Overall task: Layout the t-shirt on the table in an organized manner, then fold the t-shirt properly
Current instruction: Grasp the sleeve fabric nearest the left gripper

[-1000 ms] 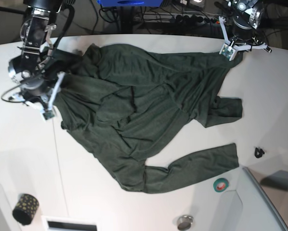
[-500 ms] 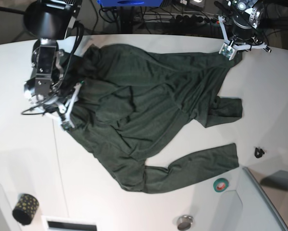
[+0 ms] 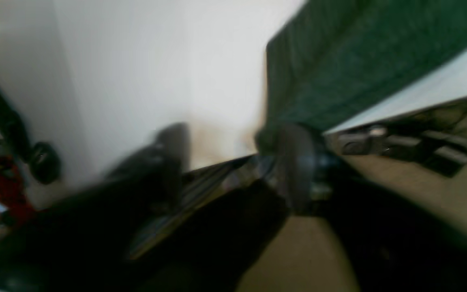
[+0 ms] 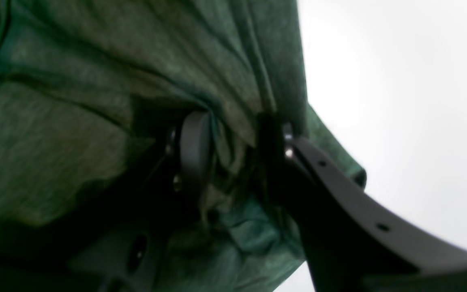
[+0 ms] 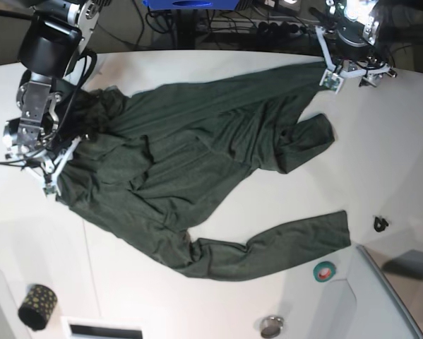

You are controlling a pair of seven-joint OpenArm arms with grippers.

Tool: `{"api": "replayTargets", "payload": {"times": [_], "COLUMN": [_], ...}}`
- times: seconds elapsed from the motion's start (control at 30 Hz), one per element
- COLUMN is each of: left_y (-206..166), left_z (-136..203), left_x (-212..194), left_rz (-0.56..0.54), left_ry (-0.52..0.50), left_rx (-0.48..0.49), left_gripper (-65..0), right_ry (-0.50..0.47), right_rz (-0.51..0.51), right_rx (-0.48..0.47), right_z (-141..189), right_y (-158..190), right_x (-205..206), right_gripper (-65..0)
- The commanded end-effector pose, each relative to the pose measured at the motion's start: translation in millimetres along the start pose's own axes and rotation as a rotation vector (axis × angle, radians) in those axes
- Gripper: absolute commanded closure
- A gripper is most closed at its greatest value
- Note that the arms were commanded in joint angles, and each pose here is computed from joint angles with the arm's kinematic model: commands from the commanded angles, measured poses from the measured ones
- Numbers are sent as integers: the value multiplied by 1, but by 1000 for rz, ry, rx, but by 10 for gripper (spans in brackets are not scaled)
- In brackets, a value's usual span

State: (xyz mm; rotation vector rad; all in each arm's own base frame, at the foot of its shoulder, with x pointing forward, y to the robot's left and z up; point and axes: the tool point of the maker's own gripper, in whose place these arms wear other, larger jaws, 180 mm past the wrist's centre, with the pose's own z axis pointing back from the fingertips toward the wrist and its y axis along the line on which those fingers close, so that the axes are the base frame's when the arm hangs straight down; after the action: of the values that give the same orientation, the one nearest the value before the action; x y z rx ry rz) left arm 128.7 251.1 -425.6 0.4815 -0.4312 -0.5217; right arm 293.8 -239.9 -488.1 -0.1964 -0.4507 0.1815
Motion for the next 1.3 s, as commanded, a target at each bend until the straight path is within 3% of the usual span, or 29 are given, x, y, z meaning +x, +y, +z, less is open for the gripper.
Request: {"api": "replayTargets", "payload": {"times": [0.0,0.07,0.1,0.33,0.47,0.53,0.63,0.7,0.77,0.87,0.93,1.27], "left_y": [13,12,12,12,38,38,25,25,27,38,44,42], "left_z": [5,10,11,13,8,6,7,5,-4,-21,-33,-68], "left_x": [10,16,17,7,21,33,55,72,73,66,60,72], "left_rz": [0,14,17,35,234,318,446,583,719,858,898,987], "left_ry": [-40,-58,-61,-38,-102,-170,-279,-335,-353,-371,-358,-354], "left_rx": [36,31,29,31,89,15,-198,-308,-393,-439,-414,-442], "left_gripper": [-532,-638,-650,-650,-650,-648,-485,-421,-441,-527,-556,-556], "right_ry": [-33,-56,-66,-96,-107,-120,-129,-128,-126,-111,-108,-104], "right_rz": [11,10,9,20,86,109,123,125,125,128,132,131], "right_rx": [-34,-47,-51,-87,-17,17,37,40,42,45,41,45], "right_z": [7,13,16,30,36,41,46,46,45,45,45,44], "right_y": [-10,-10,-10,-17,-1,11,20,21,21,22,20,21], "right_x": [12,16,19,20,19,20,19,18,17,9,7,6], "right_gripper": [-209,-209,-209,-209,-209,-209,-209,-209,-209,-209,-209,-209]}}
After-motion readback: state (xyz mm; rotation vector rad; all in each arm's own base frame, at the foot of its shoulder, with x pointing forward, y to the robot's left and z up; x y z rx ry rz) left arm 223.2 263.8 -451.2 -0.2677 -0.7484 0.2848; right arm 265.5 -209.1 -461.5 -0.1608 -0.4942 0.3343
